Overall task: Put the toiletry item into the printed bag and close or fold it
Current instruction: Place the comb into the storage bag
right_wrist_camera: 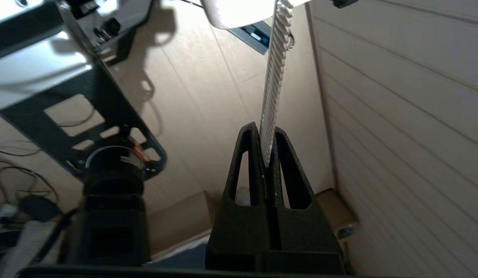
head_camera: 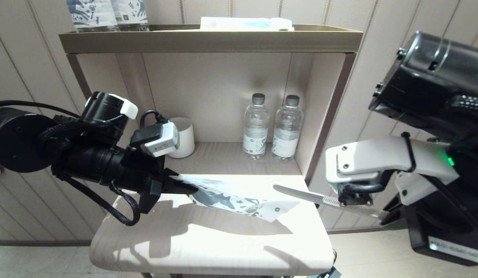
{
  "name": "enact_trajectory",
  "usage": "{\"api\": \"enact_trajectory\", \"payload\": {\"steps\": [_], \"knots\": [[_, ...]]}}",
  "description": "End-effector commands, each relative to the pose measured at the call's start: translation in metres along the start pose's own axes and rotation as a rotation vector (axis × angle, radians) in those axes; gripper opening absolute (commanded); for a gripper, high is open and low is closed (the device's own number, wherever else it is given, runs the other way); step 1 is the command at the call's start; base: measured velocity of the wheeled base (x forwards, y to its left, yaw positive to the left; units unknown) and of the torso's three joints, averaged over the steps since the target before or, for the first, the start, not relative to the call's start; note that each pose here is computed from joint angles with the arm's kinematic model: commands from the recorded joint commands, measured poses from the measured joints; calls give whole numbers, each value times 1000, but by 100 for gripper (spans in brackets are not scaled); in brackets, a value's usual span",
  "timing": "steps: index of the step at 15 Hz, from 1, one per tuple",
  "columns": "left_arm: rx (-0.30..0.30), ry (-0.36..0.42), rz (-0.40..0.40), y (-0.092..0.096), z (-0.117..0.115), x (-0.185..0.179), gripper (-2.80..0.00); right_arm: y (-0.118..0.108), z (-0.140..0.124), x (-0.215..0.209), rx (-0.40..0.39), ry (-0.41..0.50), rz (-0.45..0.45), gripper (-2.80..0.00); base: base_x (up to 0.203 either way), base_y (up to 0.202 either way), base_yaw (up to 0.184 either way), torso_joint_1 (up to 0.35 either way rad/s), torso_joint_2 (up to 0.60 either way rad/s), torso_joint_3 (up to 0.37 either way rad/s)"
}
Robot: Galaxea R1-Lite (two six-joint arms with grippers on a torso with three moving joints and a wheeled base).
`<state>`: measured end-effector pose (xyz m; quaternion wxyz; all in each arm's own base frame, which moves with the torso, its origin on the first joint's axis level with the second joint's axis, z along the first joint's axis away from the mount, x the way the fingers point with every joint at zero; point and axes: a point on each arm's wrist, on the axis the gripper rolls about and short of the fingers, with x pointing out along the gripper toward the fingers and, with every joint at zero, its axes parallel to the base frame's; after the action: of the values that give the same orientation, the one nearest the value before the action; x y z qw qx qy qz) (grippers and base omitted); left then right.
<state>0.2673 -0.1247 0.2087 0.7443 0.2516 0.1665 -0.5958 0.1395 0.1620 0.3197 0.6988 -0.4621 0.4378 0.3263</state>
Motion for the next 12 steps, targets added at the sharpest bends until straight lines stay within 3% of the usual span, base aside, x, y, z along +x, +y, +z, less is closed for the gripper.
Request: {"api": "enact_trajectory", "payload": {"steps": [1,7,12], "knots": [[5,5,-4,0,0,2,-280,1,-2,-1,-16,13,0,-280,0,0,0,0,0,0],[16,7,-21,-3,-2,6,-280,2,7,11,-98,60,43,-280,0,0,0,0,0,0],[41,-43,-25,-2,-1,7,-280,-1,21,36,-142,133,107,-280,0,0,0,0,0,0]]}}
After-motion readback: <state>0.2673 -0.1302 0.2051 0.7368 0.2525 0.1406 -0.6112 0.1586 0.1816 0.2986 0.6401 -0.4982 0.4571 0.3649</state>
